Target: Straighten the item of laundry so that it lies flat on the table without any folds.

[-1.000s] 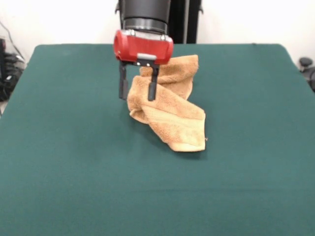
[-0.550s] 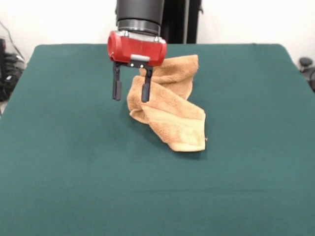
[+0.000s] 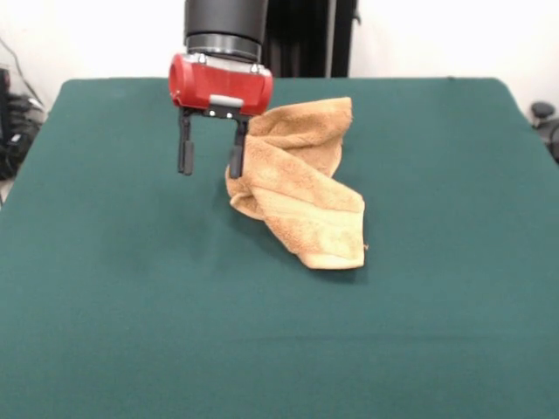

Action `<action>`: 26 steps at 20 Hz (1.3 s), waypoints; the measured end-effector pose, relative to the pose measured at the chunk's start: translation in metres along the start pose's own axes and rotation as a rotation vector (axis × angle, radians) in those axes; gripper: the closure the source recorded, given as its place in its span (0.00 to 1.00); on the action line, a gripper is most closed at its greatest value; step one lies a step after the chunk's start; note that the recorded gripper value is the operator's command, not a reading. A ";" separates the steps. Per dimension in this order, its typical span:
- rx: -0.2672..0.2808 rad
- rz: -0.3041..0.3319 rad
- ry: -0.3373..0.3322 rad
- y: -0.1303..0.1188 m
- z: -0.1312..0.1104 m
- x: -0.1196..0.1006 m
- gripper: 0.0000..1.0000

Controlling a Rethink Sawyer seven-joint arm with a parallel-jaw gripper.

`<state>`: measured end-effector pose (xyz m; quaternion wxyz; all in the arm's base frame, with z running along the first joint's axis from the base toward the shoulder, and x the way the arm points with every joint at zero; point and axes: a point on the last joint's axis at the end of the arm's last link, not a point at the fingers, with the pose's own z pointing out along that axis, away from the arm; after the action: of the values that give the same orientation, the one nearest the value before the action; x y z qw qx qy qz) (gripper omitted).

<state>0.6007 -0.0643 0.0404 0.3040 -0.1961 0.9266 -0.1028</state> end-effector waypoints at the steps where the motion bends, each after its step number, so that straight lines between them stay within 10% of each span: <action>1: 0.002 -0.001 -0.002 -0.002 -0.001 0.000 0.00; 13: 0.044 -0.011 -0.043 -0.024 -0.016 -0.021 0.00; 26: 0.015 -0.062 -0.044 0.008 -0.022 -0.048 0.00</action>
<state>0.6204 -0.0350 0.0809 0.3224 -0.2244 0.9125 -0.1146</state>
